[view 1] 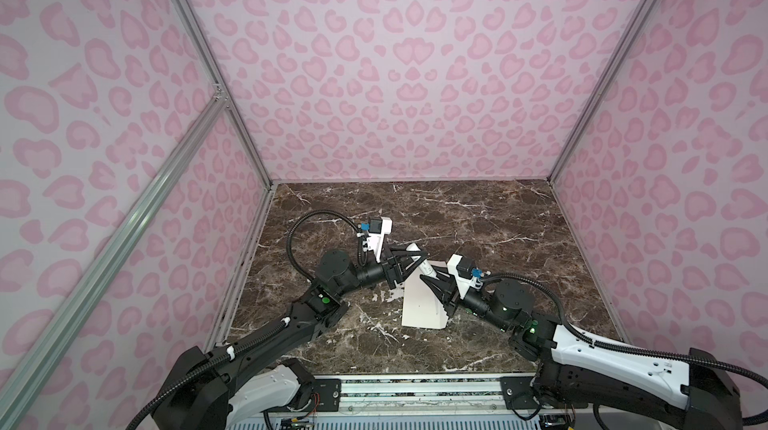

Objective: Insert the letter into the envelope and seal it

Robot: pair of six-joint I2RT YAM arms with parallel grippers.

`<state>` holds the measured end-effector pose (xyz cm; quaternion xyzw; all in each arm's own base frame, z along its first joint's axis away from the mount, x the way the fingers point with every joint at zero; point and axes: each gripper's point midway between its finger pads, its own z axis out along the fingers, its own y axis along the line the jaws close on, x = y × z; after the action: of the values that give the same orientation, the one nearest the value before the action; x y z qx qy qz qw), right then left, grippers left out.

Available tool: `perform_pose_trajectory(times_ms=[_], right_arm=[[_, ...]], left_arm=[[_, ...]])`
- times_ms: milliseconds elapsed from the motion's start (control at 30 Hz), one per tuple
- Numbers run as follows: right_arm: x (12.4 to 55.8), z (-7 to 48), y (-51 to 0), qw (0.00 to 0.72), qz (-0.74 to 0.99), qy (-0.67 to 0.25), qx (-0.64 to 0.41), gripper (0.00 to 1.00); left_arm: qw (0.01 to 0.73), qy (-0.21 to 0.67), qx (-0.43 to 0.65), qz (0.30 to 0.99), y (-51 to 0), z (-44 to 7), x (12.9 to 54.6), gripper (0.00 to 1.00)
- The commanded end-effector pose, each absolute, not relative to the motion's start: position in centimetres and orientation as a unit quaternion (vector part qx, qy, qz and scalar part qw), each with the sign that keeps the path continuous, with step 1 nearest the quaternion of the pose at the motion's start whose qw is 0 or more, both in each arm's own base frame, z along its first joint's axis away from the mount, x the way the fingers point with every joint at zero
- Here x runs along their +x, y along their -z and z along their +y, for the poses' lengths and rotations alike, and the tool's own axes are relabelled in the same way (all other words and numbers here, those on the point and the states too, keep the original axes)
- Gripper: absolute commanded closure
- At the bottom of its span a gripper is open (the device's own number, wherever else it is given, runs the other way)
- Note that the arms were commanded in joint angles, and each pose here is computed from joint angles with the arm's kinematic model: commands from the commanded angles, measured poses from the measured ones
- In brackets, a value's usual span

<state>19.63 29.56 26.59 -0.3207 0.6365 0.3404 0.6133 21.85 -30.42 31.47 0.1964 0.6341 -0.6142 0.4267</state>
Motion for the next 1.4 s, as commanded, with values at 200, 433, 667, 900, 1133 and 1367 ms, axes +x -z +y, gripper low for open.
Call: perform_pose_trajectory(times_ms=[200, 433, 667, 900, 1133, 1367], right_arm=[[18.6, 28.5, -26.1, 0.656, 0.594, -0.314, -0.345, 0.44], [19.5, 27.5, -26.7, 0.708, 0.566, -0.284, -0.314, 0.35], [20.9, 27.0, -27.4, 0.74, 0.555, -0.266, -0.273, 0.31], [21.4, 27.8, -28.1, 0.747, 0.542, -0.276, -0.267, 0.35], [21.8, 29.0, -29.1, 0.752, 0.531, -0.282, -0.27, 0.42], [22.4, 29.6, -29.3, 0.756, 0.528, -0.276, -0.27, 0.49]], left_arm=[[0.415, 0.643, 0.147, 0.627, -32.6, -29.6, 23.3, 0.85], [0.381, 0.673, 0.121, 0.622, -32.5, -30.3, 24.0, 0.84], [0.364, 0.693, 0.115, 0.612, -32.5, -30.6, 24.0, 0.84], [0.357, 0.696, 0.114, 0.613, -32.3, -30.8, 24.0, 0.84], [0.349, 0.702, 0.114, 0.61, -32.2, -31.0, 23.9, 0.84], [0.343, 0.704, 0.116, 0.61, -32.2, -31.1, 23.8, 0.84]])
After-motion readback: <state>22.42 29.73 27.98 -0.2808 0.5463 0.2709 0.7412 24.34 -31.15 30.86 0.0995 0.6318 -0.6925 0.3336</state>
